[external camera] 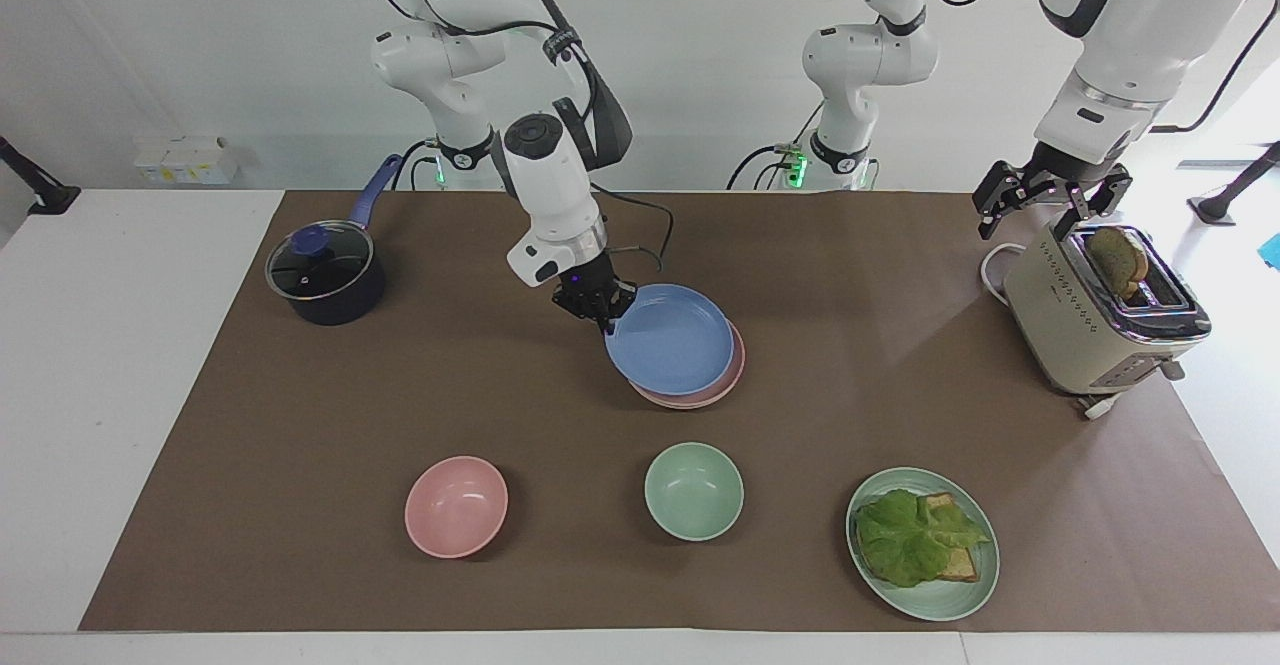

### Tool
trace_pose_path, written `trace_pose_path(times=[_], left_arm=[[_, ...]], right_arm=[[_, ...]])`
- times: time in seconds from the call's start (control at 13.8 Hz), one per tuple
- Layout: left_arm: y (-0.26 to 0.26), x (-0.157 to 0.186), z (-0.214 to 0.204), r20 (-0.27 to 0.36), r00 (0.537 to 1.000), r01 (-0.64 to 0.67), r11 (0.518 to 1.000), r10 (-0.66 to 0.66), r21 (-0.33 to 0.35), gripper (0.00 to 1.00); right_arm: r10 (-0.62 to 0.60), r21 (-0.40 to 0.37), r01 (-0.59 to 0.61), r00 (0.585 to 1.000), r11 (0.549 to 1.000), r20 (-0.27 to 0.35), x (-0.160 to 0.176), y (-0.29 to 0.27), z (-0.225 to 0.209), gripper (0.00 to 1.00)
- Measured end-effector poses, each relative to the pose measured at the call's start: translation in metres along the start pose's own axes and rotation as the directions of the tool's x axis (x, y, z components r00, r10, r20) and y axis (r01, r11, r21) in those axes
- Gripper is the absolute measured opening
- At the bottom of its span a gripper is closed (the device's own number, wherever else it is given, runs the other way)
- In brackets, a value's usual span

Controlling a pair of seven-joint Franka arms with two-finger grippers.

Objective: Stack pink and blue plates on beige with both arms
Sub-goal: 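Carry the blue plate with the right gripper onto the pink plate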

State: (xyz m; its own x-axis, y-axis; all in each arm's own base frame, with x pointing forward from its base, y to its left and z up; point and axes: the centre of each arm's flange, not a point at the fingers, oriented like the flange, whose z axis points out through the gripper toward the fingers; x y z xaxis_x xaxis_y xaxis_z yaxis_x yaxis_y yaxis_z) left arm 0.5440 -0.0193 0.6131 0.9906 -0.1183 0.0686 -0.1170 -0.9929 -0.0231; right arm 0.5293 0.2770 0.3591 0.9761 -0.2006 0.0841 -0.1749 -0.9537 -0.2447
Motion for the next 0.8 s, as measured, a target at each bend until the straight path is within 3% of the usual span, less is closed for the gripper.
trace_pose_path(times=[0.22, 0.8], left_arm=[[0.0, 0.0, 0.0, 0.0, 1.0, 0.0, 1.0, 0.0, 0.0, 1.0], [0.0, 0.0, 0.0, 0.0, 1.0, 0.0, 1.0, 0.0, 0.0, 1.0]], right_arm=[[0.003, 0.017, -0.004, 1.0, 1.0, 0.028, -0.006, -0.005, 0.021, 0.05], [-0.081, 0.026, 0.08, 0.996, 0.996, 0.047, -0.018, -0.014, 0.027, 0.05]])
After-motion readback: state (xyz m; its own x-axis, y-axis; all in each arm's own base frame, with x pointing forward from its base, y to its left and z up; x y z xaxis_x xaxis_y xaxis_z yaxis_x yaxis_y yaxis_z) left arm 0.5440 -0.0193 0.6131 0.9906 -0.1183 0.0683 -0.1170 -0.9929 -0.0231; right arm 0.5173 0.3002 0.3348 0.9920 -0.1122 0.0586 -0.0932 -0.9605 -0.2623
